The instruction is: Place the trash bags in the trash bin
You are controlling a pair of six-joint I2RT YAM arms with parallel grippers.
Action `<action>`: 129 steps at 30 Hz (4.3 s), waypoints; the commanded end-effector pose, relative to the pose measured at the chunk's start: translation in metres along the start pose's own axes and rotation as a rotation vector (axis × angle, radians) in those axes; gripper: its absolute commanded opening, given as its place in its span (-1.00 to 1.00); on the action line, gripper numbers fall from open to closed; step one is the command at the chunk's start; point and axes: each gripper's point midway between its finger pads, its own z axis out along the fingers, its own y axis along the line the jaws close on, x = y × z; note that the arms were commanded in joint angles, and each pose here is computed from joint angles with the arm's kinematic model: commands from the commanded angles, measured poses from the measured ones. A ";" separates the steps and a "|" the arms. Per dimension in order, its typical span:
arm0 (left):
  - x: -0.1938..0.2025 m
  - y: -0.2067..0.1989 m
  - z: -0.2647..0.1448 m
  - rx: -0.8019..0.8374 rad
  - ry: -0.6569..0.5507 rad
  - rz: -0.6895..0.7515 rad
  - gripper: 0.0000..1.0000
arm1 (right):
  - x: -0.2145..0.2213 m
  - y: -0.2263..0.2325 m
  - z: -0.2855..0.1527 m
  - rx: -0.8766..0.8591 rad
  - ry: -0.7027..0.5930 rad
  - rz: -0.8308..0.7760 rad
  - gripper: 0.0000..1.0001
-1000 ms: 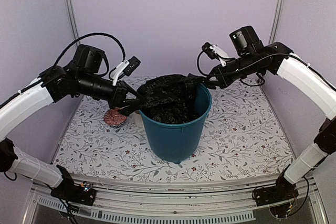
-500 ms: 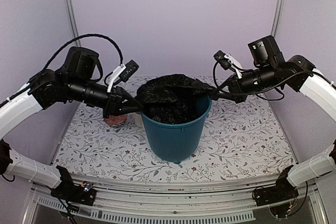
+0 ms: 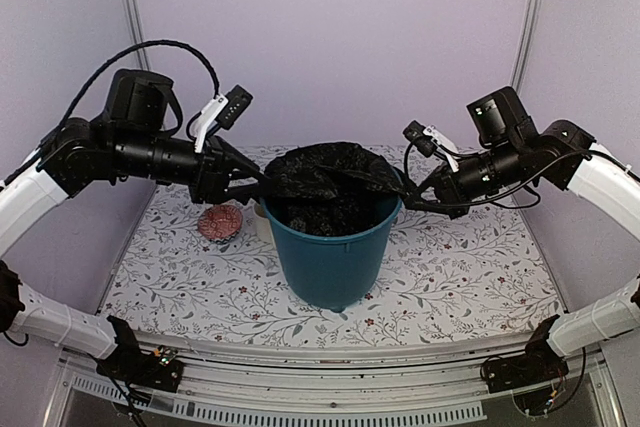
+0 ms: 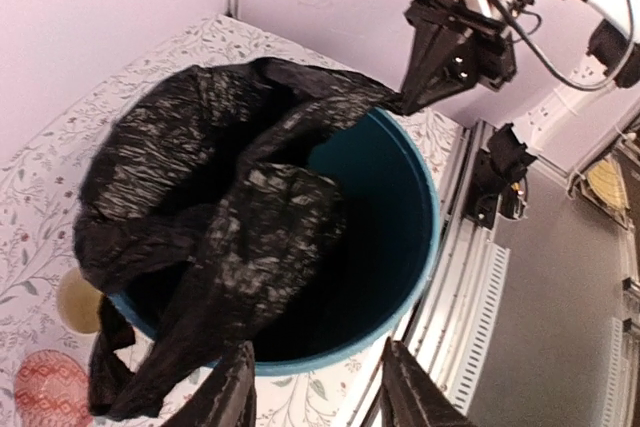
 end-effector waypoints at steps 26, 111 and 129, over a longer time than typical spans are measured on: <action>0.025 0.029 0.018 -0.003 0.018 -0.032 -1.00 | -0.010 0.003 -0.003 -0.001 -0.037 -0.017 -0.94; 0.048 0.159 0.047 -0.251 -0.232 -0.538 0.38 | 0.017 -0.114 -0.032 0.188 -0.261 0.582 0.17; 0.048 0.163 0.130 0.015 -0.234 -0.602 -0.14 | 0.017 -0.143 0.044 -0.004 -0.163 0.667 0.04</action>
